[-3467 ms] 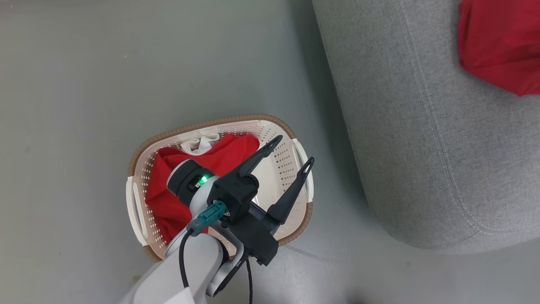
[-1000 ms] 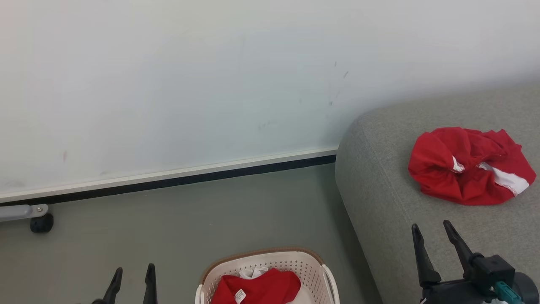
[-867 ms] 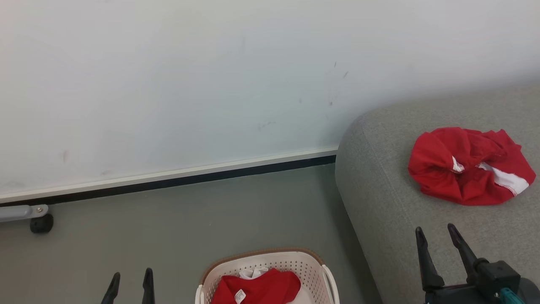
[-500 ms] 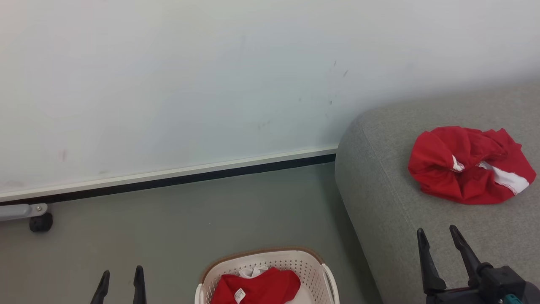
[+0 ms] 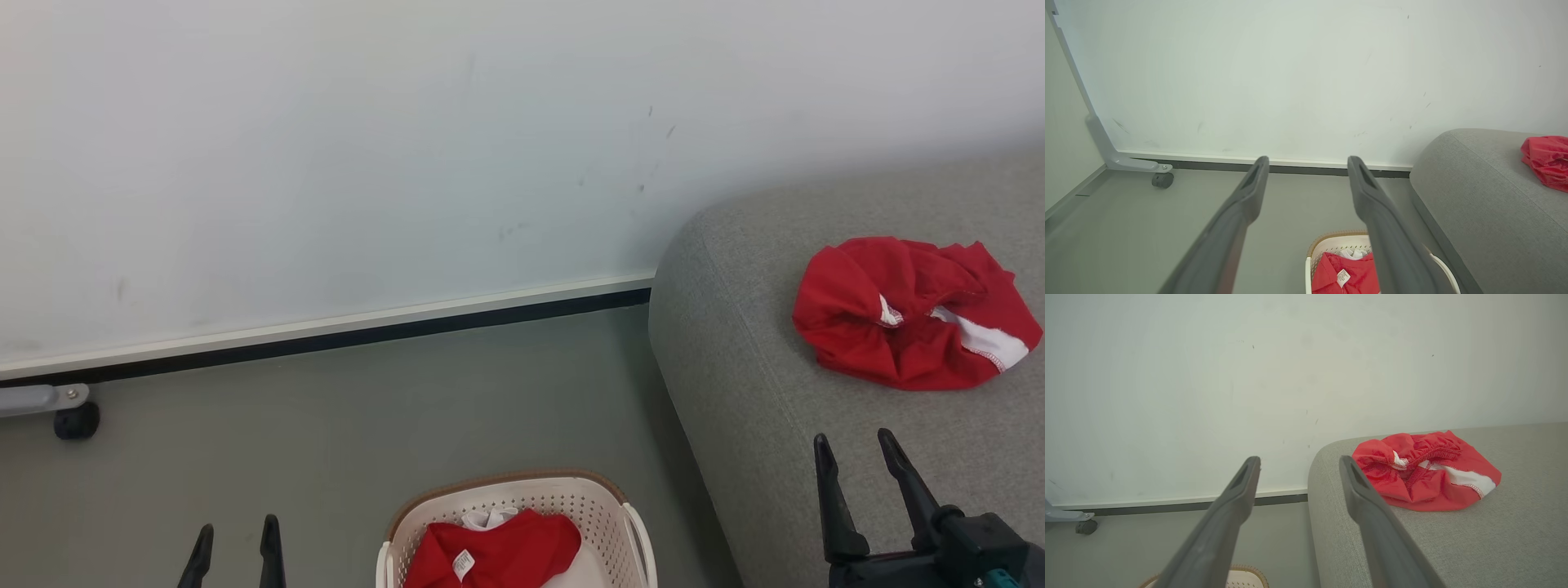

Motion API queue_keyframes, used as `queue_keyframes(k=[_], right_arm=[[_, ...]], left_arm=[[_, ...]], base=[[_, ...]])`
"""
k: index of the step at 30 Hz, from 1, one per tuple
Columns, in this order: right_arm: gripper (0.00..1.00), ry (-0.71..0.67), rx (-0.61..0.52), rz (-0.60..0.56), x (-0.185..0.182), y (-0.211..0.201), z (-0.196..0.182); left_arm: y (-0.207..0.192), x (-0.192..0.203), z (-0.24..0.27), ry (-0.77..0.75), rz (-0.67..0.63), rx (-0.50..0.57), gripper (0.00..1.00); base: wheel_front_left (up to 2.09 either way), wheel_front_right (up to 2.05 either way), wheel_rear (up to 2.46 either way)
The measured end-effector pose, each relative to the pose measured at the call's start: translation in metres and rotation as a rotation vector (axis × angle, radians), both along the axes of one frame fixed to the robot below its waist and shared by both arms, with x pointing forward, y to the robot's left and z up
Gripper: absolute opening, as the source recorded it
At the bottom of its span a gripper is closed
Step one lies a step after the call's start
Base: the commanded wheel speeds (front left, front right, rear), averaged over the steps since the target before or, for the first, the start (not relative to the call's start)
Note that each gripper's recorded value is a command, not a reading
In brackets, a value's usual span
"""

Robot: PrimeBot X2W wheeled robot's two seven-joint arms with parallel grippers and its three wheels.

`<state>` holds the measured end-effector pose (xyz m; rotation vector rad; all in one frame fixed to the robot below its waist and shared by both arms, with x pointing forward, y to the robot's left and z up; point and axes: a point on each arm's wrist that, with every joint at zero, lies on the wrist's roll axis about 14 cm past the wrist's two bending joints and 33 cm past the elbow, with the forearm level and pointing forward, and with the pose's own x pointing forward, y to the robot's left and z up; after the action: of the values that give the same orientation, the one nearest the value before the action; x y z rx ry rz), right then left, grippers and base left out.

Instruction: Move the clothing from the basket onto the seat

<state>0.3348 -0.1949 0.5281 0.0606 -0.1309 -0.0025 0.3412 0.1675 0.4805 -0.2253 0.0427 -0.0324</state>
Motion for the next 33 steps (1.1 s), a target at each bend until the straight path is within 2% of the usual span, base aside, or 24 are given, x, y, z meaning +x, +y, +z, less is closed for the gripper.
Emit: queue_keyframes(k=[14,21,28,33], right_arm=[[1.00,0.022,0.004,-0.012,0.005,-0.004,-0.006],[1.00,0.014,-0.001,-0.035,0.023,-0.013,-0.002],[1.00,0.017,-0.014,-0.052,0.047,-0.021,-0.003],[1.00,0.001,-0.029,-0.051,0.072,-0.026,0.000]], left_arm=[[-0.015,0.005,-0.010,0.029,-0.038,0.013,1.00],[-0.034,0.028,-0.014,0.033,-0.088,0.009,1.00],[-0.073,0.053,-0.027,0.058,-0.198,0.024,1.00],[-0.107,0.068,-0.055,0.146,-0.299,0.030,1.00]], base=[[0.00,0.00,0.00],[0.00,0.00,0.00],[0.00,0.00,0.00],[0.00,0.00,0.00]])
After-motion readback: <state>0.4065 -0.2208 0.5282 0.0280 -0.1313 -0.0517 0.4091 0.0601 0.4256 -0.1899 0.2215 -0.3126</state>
